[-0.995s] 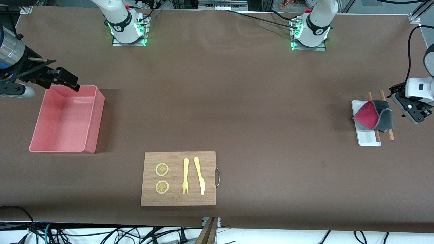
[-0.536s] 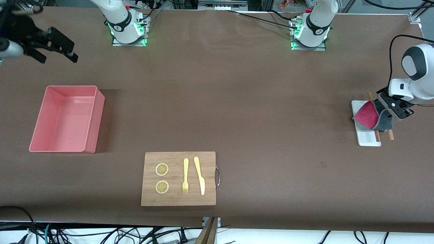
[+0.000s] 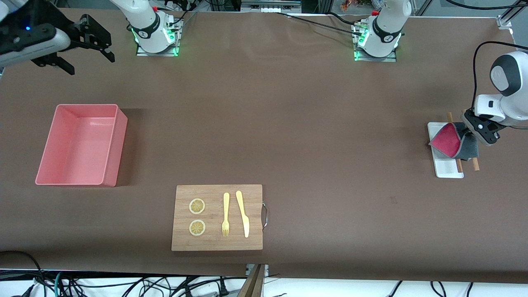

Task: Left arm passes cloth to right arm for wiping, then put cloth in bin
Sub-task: 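Grasp the cloth with the left gripper while the right gripper rises, then carry the cloth toward the right gripper while the right gripper grasps it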

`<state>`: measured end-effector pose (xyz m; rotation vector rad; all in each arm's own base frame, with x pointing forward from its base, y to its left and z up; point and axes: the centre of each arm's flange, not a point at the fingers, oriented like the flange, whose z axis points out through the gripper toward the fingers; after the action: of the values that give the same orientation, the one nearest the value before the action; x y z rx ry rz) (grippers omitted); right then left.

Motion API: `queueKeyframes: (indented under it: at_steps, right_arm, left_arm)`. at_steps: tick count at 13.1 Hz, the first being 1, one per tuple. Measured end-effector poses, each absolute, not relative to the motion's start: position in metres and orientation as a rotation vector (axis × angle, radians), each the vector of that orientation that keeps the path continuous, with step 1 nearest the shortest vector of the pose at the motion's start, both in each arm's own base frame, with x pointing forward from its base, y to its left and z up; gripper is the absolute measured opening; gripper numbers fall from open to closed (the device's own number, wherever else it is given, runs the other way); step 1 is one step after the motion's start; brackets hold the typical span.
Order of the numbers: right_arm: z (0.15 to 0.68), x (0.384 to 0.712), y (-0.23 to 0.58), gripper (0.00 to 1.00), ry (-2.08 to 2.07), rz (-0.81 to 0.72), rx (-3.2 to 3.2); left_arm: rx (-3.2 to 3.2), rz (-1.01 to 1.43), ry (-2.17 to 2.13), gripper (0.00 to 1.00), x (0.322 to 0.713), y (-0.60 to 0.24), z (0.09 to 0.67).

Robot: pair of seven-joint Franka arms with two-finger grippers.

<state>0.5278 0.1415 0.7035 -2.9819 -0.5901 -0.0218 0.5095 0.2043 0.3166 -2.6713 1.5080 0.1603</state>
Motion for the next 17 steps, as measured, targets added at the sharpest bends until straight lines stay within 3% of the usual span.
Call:
queueKeyframes:
  at_steps: [1,5,10,17]
  right_arm:
    - [0.694,0.534,0.141,1.0,-0.685,-0.003,-2.959]
    - [0.654,0.56,0.143,1.0,-1.067,0.068,-2.792]
    - [0.608,0.586,0.147,1.0,-1.35,0.068,-2.433]
    - [0.518,0.641,0.131,1.0,-1.495,-0.184,-1.85]
  left_arm:
    - [-2.664,0.153,1.51,0.01,0.512,0.203,0.32]
    - [-2.703,0.204,1.524,0.01,0.542,0.167,0.375]
    - [-3.016,0.255,1.248,0.01,0.569,0.043,0.457]
    - [-3.513,0.182,0.588,0.01,0.564,-0.193,0.5]
